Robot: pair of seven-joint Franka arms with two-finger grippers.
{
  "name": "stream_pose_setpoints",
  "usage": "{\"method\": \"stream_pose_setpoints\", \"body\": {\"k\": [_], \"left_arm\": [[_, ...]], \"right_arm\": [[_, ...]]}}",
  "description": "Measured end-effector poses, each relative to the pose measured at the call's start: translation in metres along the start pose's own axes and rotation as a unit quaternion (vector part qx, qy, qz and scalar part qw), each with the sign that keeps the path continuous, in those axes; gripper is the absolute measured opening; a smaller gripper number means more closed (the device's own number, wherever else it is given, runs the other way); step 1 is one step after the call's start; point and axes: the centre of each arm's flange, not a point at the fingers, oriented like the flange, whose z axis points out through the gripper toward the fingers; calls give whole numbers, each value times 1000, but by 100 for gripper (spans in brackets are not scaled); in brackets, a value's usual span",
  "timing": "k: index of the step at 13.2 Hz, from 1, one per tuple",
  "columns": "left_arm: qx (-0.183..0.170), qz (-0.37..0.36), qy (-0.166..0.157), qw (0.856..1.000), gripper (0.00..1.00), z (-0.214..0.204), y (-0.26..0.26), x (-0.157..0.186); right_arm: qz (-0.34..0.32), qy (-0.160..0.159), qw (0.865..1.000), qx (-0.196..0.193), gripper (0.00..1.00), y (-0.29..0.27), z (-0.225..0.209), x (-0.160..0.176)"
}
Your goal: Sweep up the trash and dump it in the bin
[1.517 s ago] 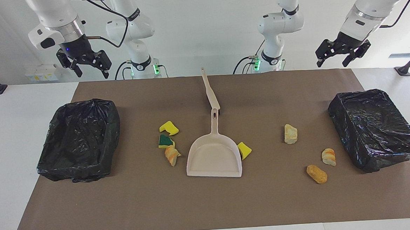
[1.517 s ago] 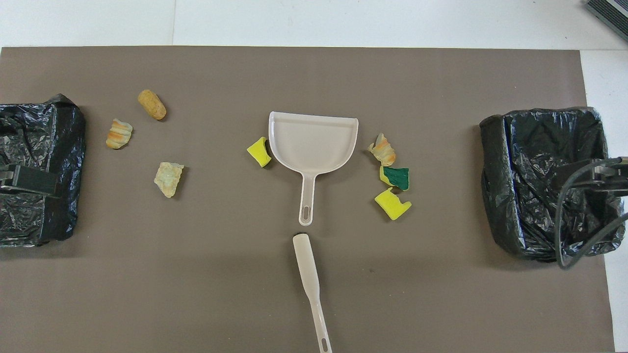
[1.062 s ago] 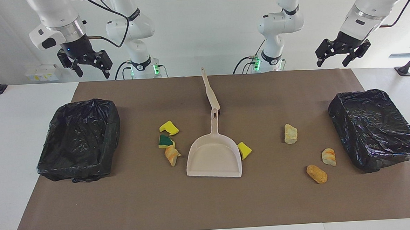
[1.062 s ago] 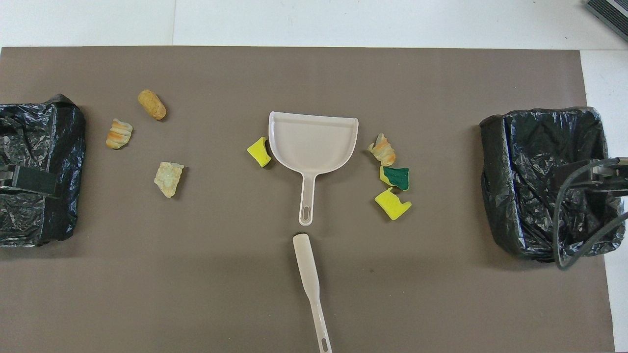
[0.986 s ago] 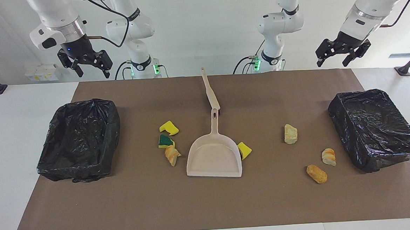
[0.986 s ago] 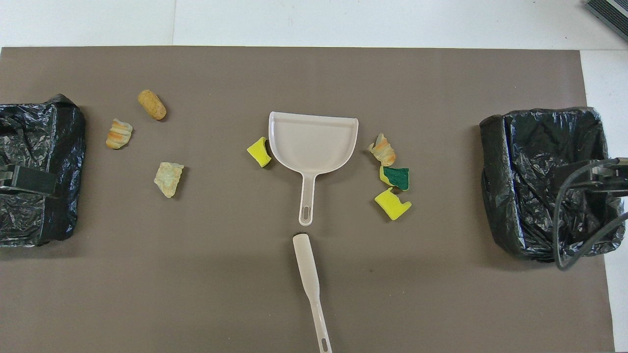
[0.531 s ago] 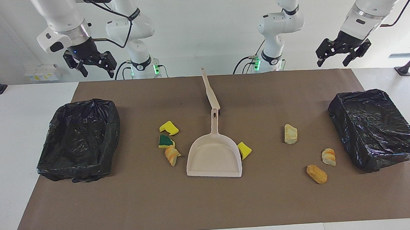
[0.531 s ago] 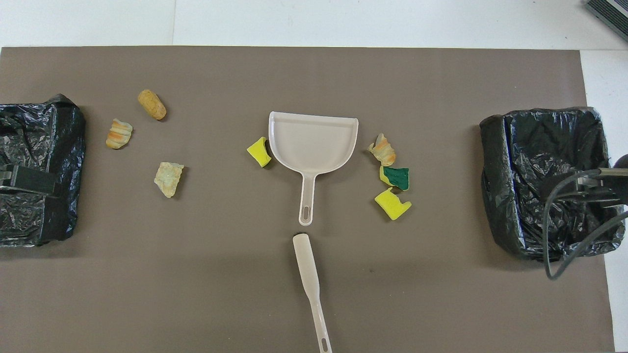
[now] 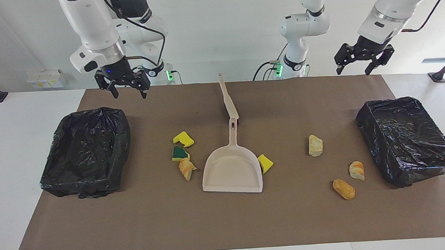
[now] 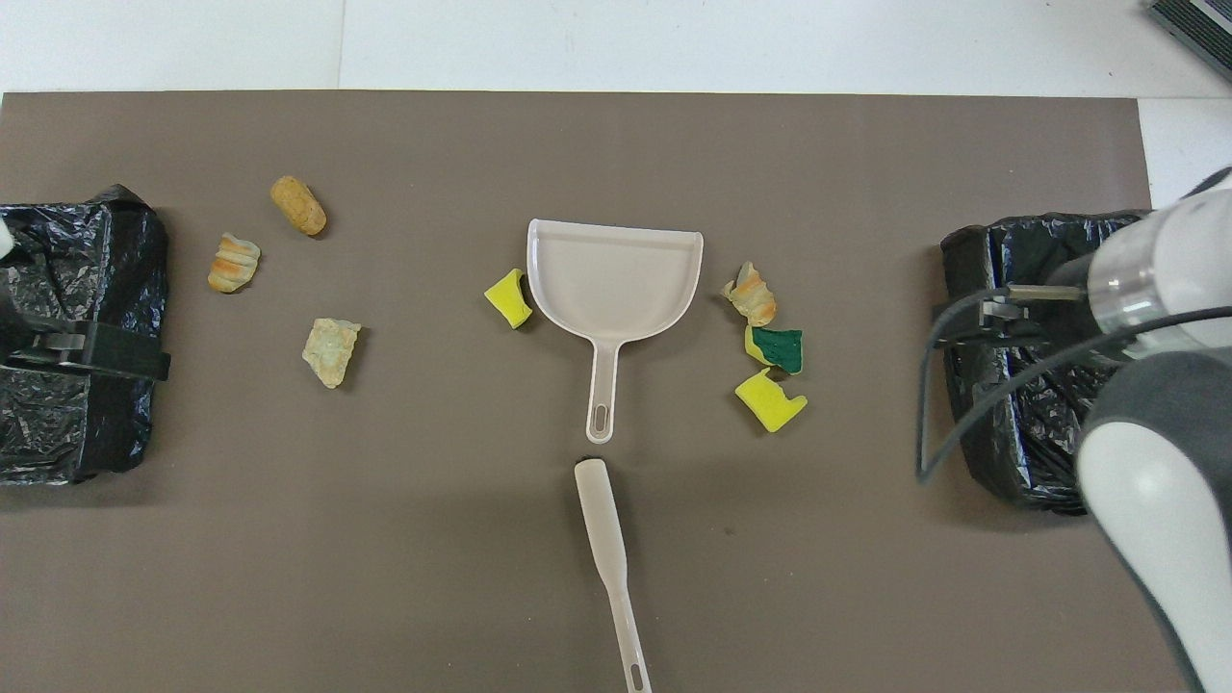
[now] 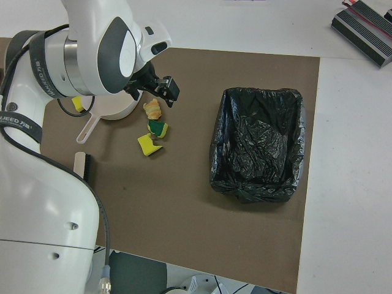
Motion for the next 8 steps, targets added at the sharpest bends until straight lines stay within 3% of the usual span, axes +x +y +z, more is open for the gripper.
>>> {"method": "stream_pose_setpoints", "body": {"k": [5,8], "left_arm": [[-1,1,10,1000,100,54,83,6],[-4,-21,24,999,100,94,130,-8]], "right_arm": [[55,-6,998,11,100,-129,88,31],[61,-35,997,21,100,-176,140,31]]}}
